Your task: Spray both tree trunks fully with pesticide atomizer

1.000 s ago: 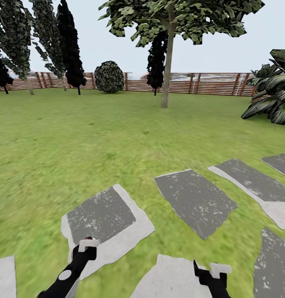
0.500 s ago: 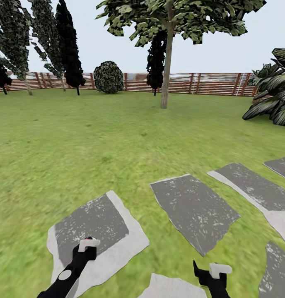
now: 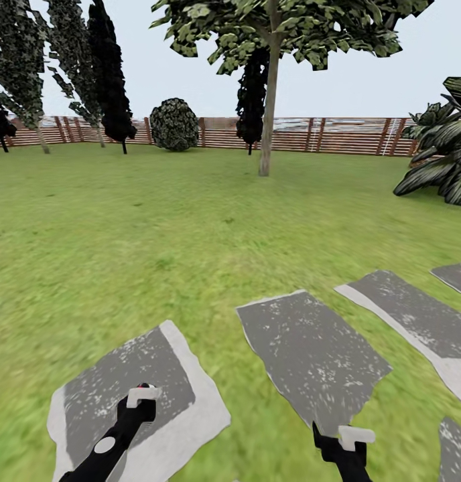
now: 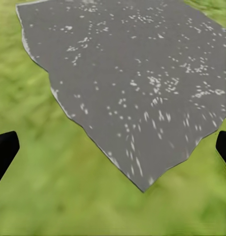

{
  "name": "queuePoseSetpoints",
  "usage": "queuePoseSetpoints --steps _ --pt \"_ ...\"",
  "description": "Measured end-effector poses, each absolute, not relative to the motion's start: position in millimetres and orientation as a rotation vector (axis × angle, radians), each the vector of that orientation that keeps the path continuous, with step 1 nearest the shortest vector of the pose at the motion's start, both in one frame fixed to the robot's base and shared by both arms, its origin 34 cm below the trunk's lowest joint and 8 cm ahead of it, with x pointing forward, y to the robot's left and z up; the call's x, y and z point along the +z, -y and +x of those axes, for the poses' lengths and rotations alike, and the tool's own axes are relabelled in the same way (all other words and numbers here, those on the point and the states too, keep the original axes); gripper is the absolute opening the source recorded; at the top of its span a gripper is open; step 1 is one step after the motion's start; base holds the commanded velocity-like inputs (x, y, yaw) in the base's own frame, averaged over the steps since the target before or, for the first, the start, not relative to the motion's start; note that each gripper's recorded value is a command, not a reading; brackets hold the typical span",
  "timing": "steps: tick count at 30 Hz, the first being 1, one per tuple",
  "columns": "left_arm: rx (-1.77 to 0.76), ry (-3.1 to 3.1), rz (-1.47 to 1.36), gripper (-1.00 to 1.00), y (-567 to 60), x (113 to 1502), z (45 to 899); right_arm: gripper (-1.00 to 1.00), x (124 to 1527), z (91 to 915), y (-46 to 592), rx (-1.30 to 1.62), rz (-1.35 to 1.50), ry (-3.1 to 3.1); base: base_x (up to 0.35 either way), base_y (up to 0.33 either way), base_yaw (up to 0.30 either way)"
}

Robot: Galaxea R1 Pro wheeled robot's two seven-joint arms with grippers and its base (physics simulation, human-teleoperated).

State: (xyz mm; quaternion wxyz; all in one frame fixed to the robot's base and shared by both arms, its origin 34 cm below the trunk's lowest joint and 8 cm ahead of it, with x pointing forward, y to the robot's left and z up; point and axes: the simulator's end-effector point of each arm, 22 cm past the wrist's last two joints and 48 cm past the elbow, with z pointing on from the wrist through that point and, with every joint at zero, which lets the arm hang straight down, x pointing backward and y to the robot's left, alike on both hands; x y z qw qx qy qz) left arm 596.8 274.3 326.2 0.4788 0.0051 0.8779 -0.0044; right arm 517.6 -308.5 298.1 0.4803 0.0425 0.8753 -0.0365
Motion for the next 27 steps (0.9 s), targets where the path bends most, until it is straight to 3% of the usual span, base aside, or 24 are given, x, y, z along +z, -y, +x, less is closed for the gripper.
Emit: queuePoseSetpoints --steps 27 --pt "-0.009 -2.142 0.013 -1.0 -275.4 326.7 597.3 1.0 297.9 517.5 307.5 -0.087 0.104 -2.136 0.287 -0.132 0.0"
